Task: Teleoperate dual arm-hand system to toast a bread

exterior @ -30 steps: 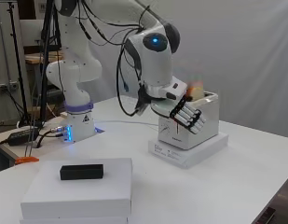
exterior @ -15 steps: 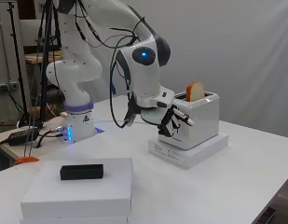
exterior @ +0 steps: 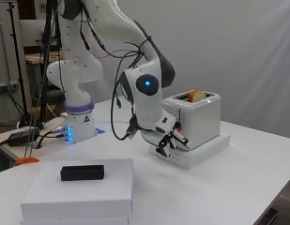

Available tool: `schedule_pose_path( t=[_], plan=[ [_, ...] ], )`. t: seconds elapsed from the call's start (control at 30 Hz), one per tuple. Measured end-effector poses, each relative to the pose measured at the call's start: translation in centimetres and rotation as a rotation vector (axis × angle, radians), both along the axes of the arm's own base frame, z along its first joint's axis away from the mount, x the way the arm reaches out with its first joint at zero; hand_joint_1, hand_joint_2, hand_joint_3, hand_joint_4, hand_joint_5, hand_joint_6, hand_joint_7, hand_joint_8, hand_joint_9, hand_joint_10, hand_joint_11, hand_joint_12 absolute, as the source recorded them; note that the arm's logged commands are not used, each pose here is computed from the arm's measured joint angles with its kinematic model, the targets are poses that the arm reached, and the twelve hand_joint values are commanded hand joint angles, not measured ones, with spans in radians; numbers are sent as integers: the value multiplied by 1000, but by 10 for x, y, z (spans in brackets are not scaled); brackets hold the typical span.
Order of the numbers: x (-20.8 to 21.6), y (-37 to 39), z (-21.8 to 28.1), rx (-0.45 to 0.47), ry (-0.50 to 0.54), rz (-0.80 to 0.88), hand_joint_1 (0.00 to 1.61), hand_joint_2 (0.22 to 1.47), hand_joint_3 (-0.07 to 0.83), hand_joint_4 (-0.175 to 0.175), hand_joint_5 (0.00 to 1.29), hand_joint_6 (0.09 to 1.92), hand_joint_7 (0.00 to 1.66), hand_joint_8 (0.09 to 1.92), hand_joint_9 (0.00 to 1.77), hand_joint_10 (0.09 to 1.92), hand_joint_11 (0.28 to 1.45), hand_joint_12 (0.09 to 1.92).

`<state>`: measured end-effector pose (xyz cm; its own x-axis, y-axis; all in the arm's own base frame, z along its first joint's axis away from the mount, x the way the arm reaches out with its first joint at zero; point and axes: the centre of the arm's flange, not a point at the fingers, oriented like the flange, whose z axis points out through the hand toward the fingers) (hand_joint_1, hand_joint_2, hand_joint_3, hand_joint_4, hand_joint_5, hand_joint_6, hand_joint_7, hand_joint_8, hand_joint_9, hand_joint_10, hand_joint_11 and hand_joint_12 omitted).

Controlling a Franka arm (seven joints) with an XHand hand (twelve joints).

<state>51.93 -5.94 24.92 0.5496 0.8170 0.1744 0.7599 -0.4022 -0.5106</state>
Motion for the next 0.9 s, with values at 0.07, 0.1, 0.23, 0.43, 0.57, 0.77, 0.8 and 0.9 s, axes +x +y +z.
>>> schedule_pose_path(
  t=[0.07,0.1,0.23,0.43,0.57,0.77,0.8,0.9],
  plan=[
    [-1,1,-25,-9,48,-10,281,1100,2,-156,265,87,1133,1920,1509,1920,1192,1920],
    [-1,0,-31,-20,60,-22,271,1102,2,-153,264,87,1147,1920,1520,1920,1195,1920],
    [-5,-2,-32,-49,43,-80,158,1138,6,-111,299,87,953,1920,1307,1920,1046,1920],
    [26,3,104,-135,-204,-5,3,1036,-2,-67,267,87,575,231,764,453,625,488],
    [22,25,175,-209,-314,47,0,989,-8,-57,246,87,304,87,357,87,454,87],
    [-28,38,294,-308,-499,51,6,1019,8,-73,269,87,240,87,297,87,404,87],
    [-37,40,301,-316,-508,52,15,1031,12,-74,276,87,239,87,295,87,400,87],
    [-49,40,305,-323,-491,55,39,1059,16,-66,283,87,236,87,288,87,387,87]
  ],
)
